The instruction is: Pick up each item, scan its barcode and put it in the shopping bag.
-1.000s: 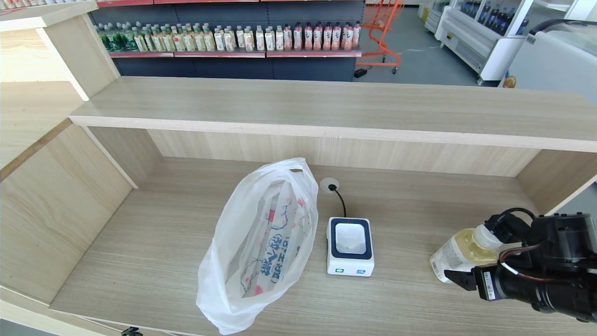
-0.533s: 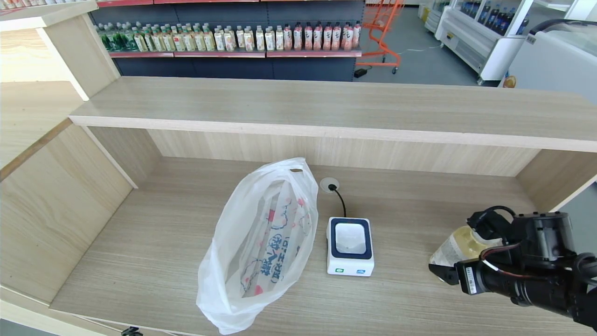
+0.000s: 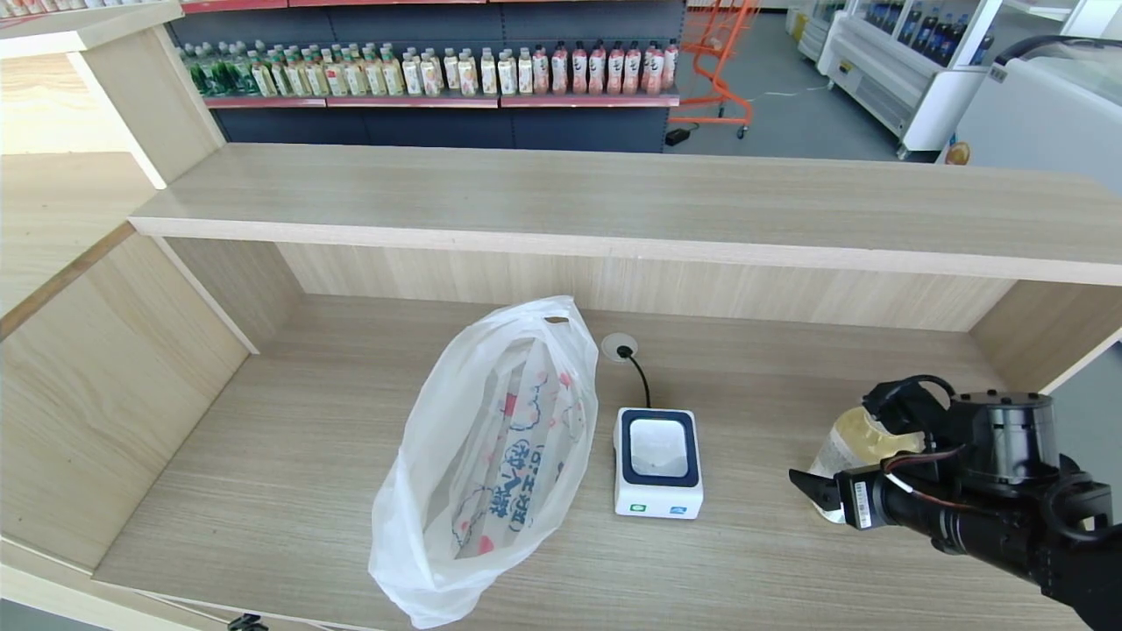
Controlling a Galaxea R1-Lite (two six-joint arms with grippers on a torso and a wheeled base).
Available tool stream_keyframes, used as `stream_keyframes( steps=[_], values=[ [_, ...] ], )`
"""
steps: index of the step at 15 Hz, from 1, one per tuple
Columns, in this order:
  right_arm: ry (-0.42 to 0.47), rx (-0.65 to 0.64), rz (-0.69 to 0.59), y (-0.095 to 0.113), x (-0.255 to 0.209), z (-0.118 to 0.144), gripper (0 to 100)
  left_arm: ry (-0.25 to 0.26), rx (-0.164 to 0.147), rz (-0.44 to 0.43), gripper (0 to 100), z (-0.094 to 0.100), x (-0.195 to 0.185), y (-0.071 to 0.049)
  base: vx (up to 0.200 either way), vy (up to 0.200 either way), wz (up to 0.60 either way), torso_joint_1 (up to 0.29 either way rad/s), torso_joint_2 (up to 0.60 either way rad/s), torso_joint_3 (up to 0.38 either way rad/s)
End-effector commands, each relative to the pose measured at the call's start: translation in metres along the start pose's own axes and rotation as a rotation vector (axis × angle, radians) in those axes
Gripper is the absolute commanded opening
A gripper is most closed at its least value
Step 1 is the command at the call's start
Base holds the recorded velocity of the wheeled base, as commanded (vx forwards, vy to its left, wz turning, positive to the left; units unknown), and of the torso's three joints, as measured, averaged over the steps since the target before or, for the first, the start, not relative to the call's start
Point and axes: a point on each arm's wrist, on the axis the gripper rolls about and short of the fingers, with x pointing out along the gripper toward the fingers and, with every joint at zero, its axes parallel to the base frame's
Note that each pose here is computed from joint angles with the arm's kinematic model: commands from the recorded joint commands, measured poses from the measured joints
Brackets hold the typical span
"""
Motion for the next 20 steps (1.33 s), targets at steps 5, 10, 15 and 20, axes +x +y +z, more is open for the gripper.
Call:
stream_keyframes(
  steps=[5, 10, 15, 20],
  values=[
    [-0.087, 0.003, -0.017, 0.000, 0.000, 0.007, 100, 0.000, 0.000, 0.000, 100, 0.000, 0.000, 0.000, 0.000, 0.000, 0.00, 0.000, 0.00, 0.000],
    [-0.096, -0.004, -0.021, 0.000, 0.002, 0.007, 0, 0.000, 0.000, 0.000, 100, 0.000, 0.000, 0.000, 0.000, 0.000, 0.00, 0.000, 0.00, 0.000],
    [-0.132, -0.063, -0.023, 0.001, 0.002, 0.011, 0, 0.000, 0.000, 0.000, 100, 0.000, 0.000, 0.000, 0.000, 0.000, 0.00, 0.000, 0.00, 0.000],
    [-0.269, -0.056, 0.041, 0.005, -0.016, 0.032, 0, 0.000, 0.000, 0.000, 100, 0.000, 0.000, 0.000, 0.000, 0.000, 0.00, 0.000, 0.00, 0.000]
  ],
)
